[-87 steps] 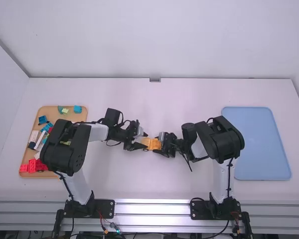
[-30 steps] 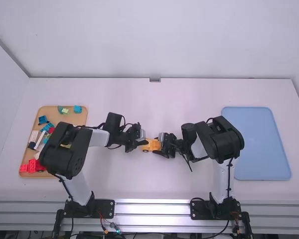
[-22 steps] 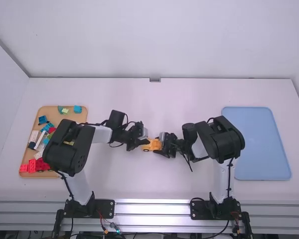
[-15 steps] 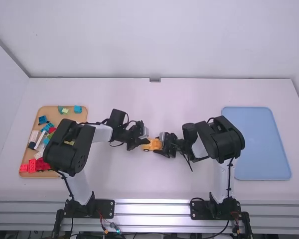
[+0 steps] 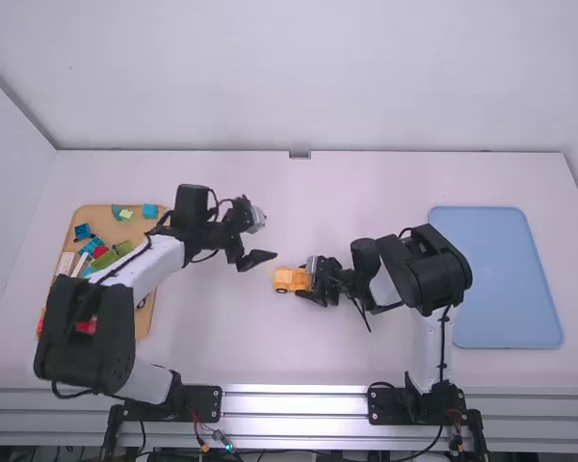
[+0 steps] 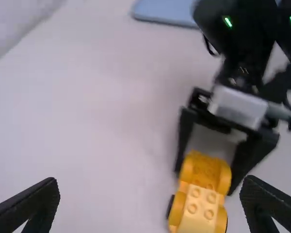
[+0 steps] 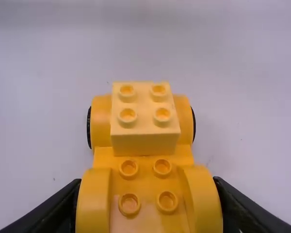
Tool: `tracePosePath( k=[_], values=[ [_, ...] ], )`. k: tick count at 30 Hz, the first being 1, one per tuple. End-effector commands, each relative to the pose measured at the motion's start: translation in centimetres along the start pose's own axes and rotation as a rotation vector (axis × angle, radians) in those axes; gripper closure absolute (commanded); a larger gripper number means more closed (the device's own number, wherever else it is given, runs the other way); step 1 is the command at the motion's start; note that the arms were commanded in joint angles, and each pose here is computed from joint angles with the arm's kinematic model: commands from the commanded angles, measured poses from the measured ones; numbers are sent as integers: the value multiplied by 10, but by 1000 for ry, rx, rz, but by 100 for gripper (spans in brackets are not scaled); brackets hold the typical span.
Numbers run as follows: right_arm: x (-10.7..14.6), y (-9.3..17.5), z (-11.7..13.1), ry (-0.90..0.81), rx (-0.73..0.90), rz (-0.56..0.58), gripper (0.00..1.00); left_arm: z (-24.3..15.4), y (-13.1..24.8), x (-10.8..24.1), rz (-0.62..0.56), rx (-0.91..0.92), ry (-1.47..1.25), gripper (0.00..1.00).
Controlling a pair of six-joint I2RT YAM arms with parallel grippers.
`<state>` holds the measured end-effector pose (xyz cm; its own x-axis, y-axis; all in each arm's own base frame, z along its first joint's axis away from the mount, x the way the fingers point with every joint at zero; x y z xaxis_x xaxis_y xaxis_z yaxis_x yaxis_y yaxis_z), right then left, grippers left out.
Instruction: Assemble lego blocks to make yellow taxi
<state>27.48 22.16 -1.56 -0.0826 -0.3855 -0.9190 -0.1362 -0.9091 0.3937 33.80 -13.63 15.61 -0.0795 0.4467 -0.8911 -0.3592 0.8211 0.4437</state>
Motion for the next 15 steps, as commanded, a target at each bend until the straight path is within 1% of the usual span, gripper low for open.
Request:
tracePosePath(
  k=[1, 2, 3, 4, 6, 8, 9, 13, 15],
  values=[
    [5, -1, 1, -17, 3, 13, 21, 16, 31, -14, -40, -93, 271, 1],
    [4, 0, 1, -16, 3, 12, 16, 18, 37, -14, -46, -109, 310, 1],
    [3, 0, 1, -15, 4, 11, 5, 24, 49, -12, -49, -147, 394, 1],
    [2, 1, 0, -12, 6, 9, 2, 30, 59, -7, -39, -194, 443, 1],
    [-1, 2, -1, -15, 20, 11, 1, 38, 72, 1, -15, -267, 483, 1],
    [-4, 7, -7, -41, 84, 39, 1, 49, 92, 20, 36, -380, 583, 1],
    [-4, 9, -7, -41, 98, 48, 1, 51, 95, 24, 45, -402, 609, 1],
    [-8, 25, -9, -46, 191, 123, 1, 60, 118, 50, 97, -531, 778, 0],
    [-14, 38, -8, -54, 247, 169, 1, 62, 131, 68, 141, -615, 869, 1]
  ],
)
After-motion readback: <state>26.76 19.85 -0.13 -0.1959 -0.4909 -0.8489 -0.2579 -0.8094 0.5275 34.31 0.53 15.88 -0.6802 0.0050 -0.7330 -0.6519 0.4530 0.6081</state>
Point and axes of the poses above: each hand's point on the last joint's axis, 136 mm out from that joint toward the fingers, its own y axis back along the fingers, its own z axis along the line the jaws close on, x = y × z, the point moved 3 cm from there along y, back along the fingers, and after that the axes turned 6 degrees about -y, right-handed, at the moved point
